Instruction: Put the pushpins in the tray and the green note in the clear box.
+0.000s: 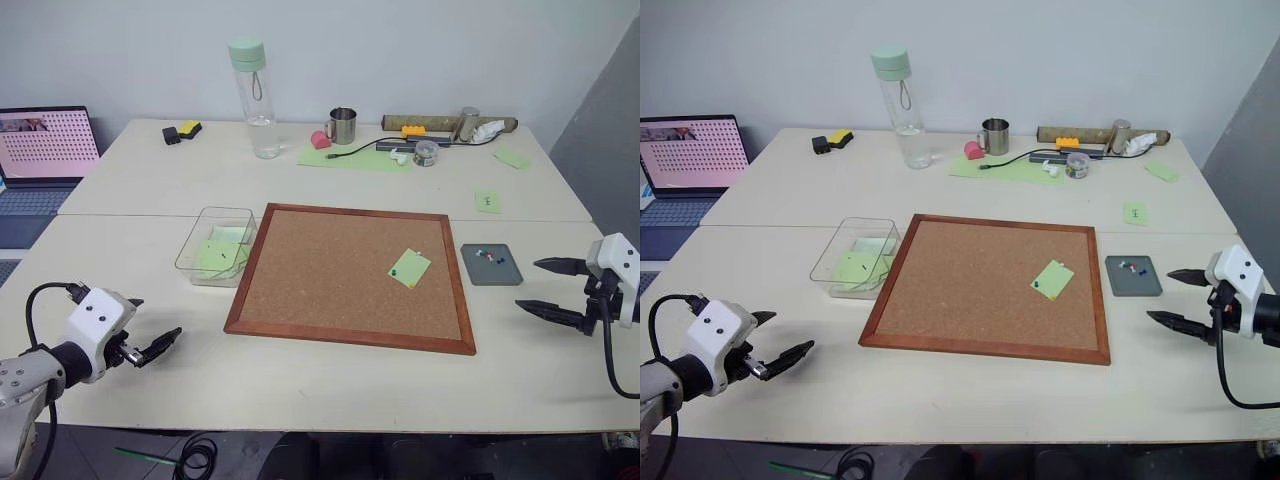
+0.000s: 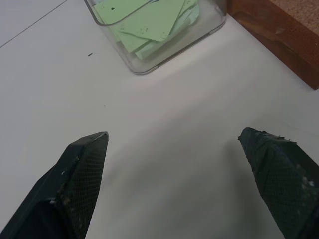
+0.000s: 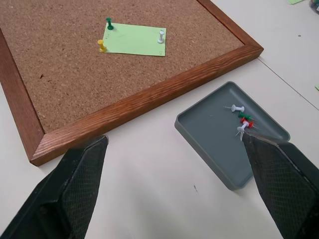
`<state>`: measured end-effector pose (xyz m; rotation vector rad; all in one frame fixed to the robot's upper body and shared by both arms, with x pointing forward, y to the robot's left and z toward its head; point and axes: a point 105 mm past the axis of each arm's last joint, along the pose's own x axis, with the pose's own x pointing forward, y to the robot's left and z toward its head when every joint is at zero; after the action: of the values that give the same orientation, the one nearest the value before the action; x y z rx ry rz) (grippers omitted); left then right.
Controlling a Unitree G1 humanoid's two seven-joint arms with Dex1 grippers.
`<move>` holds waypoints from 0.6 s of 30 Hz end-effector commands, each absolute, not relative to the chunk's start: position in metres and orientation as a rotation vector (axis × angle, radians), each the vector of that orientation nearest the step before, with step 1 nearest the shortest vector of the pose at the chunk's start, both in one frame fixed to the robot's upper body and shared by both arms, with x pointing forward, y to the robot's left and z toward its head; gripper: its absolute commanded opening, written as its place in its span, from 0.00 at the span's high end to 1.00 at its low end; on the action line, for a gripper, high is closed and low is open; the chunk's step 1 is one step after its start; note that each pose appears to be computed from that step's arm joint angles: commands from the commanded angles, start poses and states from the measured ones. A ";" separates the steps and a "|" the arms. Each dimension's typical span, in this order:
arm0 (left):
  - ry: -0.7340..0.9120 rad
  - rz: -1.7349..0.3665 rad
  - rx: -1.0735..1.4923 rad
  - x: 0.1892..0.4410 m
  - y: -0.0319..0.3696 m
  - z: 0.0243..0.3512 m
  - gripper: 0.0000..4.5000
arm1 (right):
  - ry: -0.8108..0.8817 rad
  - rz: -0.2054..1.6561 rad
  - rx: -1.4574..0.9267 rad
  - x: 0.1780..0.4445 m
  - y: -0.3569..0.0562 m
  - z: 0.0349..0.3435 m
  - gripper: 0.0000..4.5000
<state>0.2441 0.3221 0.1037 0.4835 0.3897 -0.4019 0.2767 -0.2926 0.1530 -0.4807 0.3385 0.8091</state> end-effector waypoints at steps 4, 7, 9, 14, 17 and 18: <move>0.375 -0.393 0.527 0.250 0.323 0.112 0.01 | 0.300 0.800 -0.510 0.276 -0.293 0.165 0.00; 0.406 -0.410 0.535 0.249 0.322 0.107 0.01 | 0.303 0.798 -0.509 0.274 -0.293 0.163 0.00; 0.414 -0.422 0.504 0.249 0.319 0.105 0.01 | 0.304 0.795 -0.508 0.274 -0.293 0.163 0.00; 0.413 -0.436 0.498 0.251 0.316 0.106 0.01 | 0.303 0.795 -0.513 0.274 -0.293 0.164 0.00; 0.412 -0.451 0.492 0.251 0.313 0.106 0.01 | 0.301 0.799 -0.511 0.274 -0.292 0.164 0.00; 0.413 -0.453 0.493 0.251 0.313 0.106 0.01 | 0.301 0.800 -0.510 0.273 -0.292 0.164 0.00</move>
<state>0.2485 0.3161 0.0981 0.4730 0.4328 -0.4396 0.2724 -0.2929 0.1469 -0.4741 0.3572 0.8087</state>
